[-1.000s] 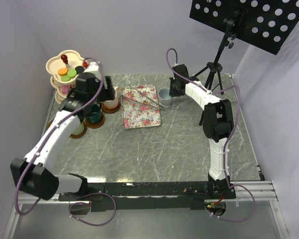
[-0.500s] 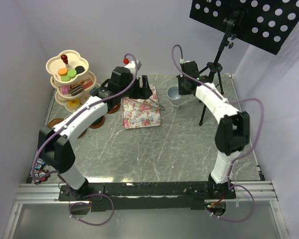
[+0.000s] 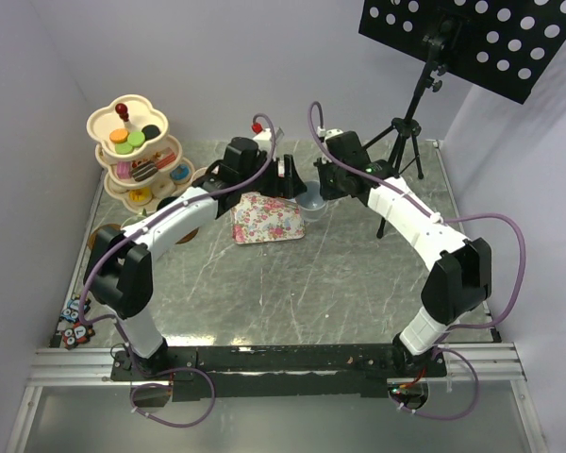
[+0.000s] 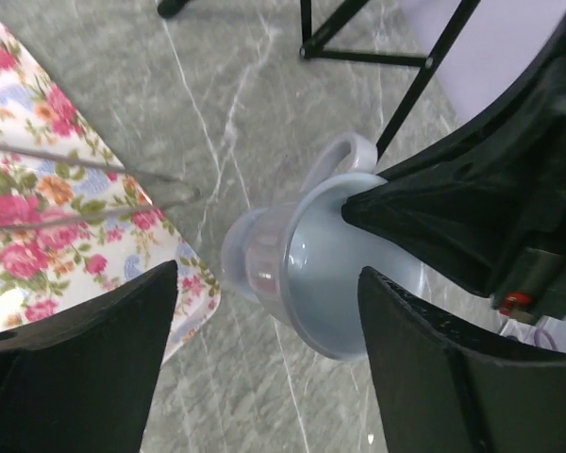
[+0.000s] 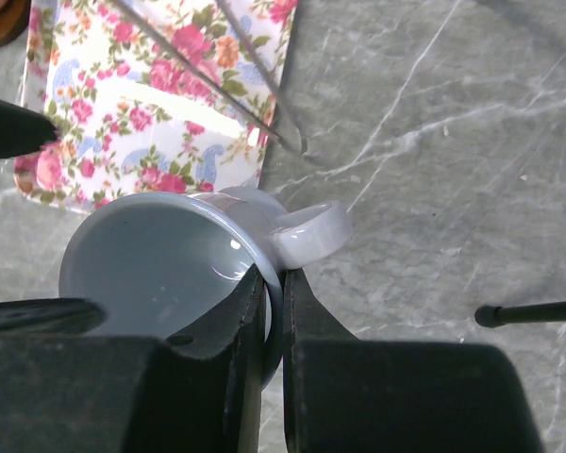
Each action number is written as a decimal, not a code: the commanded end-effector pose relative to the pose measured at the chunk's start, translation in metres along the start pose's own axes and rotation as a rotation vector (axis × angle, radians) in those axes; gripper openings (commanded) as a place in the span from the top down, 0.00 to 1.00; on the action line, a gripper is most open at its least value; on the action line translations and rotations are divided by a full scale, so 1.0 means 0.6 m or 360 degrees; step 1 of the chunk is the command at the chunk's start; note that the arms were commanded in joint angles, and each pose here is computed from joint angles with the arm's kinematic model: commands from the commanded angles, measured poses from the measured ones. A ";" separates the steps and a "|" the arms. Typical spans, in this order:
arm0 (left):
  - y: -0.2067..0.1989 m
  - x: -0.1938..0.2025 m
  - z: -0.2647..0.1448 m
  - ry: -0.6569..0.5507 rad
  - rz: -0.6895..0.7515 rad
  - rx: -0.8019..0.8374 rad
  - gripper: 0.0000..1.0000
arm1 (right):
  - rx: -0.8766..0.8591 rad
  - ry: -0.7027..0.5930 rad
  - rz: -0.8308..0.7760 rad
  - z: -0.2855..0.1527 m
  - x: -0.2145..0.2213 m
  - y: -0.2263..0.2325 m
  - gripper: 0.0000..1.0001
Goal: Serve the afternoon tea
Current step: Pick up the cup at the center of the board, then place the cup on the coaster, then reset both arms
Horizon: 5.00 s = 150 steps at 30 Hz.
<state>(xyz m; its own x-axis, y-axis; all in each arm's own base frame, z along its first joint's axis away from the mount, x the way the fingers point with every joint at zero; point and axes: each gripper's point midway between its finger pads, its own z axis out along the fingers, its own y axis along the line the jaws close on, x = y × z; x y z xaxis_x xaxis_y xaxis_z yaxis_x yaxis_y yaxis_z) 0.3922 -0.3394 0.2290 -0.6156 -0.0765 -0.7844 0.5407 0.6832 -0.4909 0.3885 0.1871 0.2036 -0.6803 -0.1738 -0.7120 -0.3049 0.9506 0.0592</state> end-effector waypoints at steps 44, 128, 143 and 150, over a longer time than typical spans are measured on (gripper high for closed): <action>0.345 -0.022 -0.696 -0.0501 -0.0477 -0.1795 0.99 | 0.0043 -0.0524 0.0389 -0.133 -0.070 -0.110 0.18; 0.641 0.031 -0.694 -0.0347 -0.0311 -0.1644 0.20 | 0.0119 -0.0319 0.0475 -0.077 -0.036 -0.156 0.17; 0.324 -0.213 -0.752 -0.1309 0.0240 -0.1585 0.00 | 0.0169 -0.1010 0.0340 -0.252 -0.117 -0.159 0.17; 0.247 -0.229 -0.791 -0.1527 0.0212 -0.1580 0.00 | 0.0249 -0.1180 0.0263 -0.302 -0.112 -0.168 0.16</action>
<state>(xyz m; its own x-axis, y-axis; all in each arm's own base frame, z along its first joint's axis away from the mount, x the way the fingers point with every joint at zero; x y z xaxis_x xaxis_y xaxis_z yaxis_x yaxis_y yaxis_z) 0.2934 0.1135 0.4264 0.1883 -0.1080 -0.9762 -0.2825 0.9460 -0.1591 0.3382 0.0647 0.3523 -0.1590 0.1701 -0.9725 -0.1196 0.9745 0.1900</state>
